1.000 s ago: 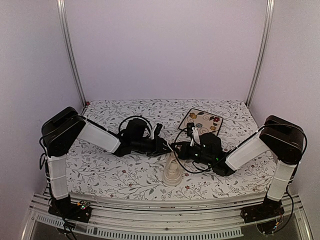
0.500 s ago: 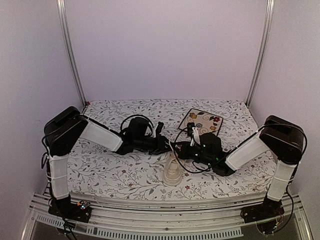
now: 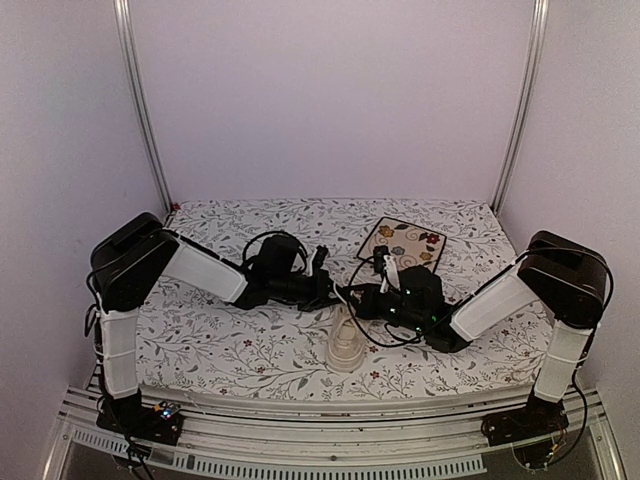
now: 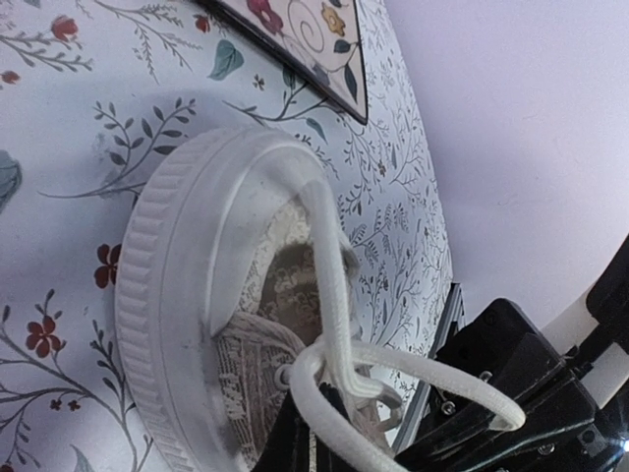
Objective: Tie the shoes
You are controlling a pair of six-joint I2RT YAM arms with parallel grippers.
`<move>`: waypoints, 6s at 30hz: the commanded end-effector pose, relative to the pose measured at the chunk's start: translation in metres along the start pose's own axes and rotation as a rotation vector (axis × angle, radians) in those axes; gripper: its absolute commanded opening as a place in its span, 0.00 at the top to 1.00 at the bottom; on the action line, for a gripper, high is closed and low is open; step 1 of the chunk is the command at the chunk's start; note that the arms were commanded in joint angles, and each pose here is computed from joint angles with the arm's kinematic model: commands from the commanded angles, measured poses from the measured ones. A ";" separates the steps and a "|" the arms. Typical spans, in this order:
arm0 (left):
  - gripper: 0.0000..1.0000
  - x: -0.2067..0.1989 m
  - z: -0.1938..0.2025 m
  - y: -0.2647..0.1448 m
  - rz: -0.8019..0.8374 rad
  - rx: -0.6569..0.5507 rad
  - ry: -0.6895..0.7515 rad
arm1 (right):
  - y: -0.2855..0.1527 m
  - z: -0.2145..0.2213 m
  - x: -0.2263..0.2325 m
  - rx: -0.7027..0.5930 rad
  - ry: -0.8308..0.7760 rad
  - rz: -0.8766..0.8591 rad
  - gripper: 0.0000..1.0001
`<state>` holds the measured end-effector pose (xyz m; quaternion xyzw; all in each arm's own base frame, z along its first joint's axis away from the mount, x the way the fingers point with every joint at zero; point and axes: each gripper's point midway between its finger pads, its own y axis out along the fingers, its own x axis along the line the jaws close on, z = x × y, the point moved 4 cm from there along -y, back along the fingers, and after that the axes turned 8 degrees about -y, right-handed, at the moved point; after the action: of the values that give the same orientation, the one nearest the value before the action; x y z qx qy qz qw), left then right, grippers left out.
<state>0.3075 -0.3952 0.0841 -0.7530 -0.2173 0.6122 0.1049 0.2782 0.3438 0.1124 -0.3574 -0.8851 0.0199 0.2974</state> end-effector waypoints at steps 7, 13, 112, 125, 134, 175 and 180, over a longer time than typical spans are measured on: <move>1.00 -0.006 -0.014 -0.030 -0.041 -0.118 0.041 | -0.019 -0.011 0.001 -0.009 -0.070 0.058 0.70; 1.00 0.001 -0.018 -0.046 -0.058 -0.149 0.029 | -0.051 -0.010 -0.001 0.016 -0.101 0.070 0.47; 1.00 -0.055 -0.070 -0.140 -0.098 -0.260 0.374 | -0.029 -0.012 0.191 0.312 -0.415 -0.332 0.98; 1.00 -0.093 -0.047 -0.134 -0.009 -0.227 0.489 | -0.042 -0.067 0.130 0.198 -0.371 -0.071 0.08; 1.00 -0.120 -0.037 -0.137 0.035 -0.235 0.485 | -0.044 -0.101 0.095 0.203 -0.356 -0.206 0.33; 0.51 -0.003 0.040 -0.065 -0.073 0.118 0.586 | -0.067 -0.092 0.006 0.256 -0.234 0.152 0.98; 0.57 0.007 0.046 -0.053 -0.066 0.163 0.586 | -0.069 -0.100 0.010 0.232 -0.230 0.148 0.98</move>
<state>0.2587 -0.3383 0.0888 -0.8611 -0.1874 0.4032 0.2467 0.2821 0.2863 0.2048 -0.3661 -0.8788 0.2045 0.2276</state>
